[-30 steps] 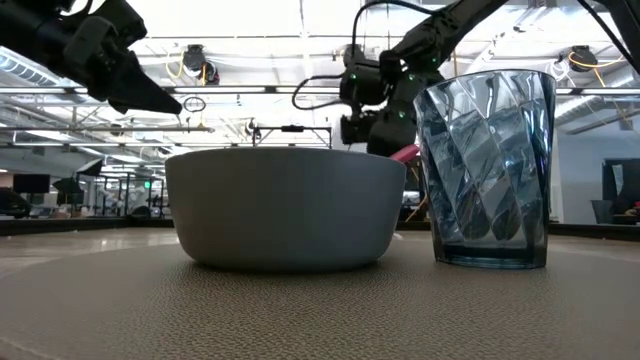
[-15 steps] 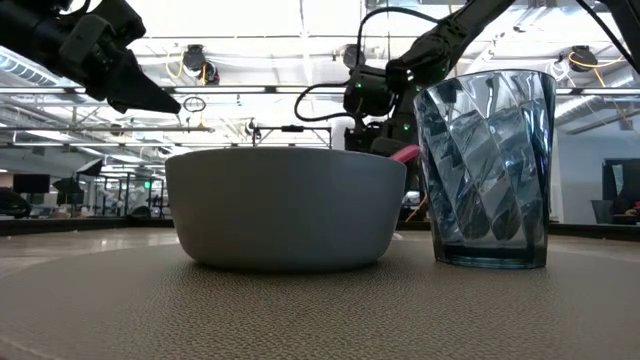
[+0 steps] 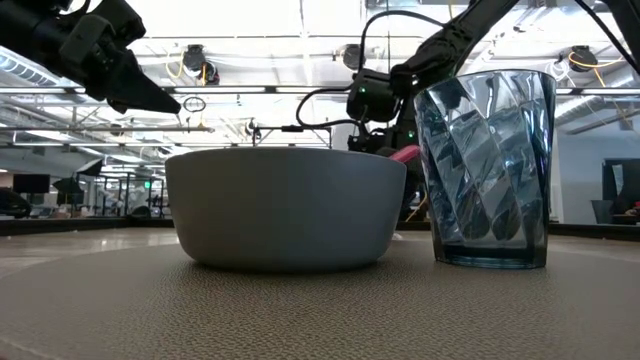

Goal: Pick & Place Utensil
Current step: Put the pink straw into the blue cup on the brown placemat

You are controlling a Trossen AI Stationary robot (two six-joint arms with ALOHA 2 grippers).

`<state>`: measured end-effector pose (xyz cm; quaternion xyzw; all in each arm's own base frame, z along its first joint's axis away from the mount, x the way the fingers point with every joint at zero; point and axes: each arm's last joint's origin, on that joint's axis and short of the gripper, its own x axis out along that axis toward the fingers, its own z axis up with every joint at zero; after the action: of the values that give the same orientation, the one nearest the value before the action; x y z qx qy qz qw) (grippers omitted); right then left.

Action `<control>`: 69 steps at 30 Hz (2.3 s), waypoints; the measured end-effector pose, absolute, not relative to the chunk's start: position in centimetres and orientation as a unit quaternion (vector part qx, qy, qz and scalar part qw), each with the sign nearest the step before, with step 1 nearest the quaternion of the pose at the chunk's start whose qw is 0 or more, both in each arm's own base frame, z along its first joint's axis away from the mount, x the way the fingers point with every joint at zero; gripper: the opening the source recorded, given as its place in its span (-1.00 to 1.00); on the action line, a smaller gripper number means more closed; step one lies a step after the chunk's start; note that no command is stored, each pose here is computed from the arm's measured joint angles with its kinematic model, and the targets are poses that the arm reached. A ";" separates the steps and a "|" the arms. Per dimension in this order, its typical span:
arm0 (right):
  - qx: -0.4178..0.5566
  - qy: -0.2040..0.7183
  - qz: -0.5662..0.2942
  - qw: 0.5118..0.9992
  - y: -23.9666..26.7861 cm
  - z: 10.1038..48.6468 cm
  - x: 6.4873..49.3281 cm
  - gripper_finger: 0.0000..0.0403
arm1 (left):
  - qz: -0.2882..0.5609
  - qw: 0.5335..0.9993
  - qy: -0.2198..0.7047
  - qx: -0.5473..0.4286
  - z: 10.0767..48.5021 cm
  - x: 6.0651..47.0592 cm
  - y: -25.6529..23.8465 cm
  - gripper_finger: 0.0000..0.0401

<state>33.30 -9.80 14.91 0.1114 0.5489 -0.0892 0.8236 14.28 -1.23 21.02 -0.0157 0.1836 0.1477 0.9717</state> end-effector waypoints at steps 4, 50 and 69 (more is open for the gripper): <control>0.098 0.553 -0.103 0.821 -9.6 14.9 33.3 0.03 | 0.148 0.972 0.184 -0.016 21.0 14.3 -1.2 -0.82; 0.077 0.583 -0.155 0.794 -8.5 13.7 32.0 -0.99 | 0.150 0.966 0.209 -0.029 20.5 14.1 -1.2 -0.82; 0.146 0.671 -0.201 0.699 -6.8 19.3 26.0 -1.00 | 0.154 0.966 0.208 -0.028 20.5 14.0 -1.2 -0.82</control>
<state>26.04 -6.81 19.31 0.1456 0.6707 -0.2010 0.6989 14.05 -1.19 20.52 -0.0281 0.2079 0.1538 0.9656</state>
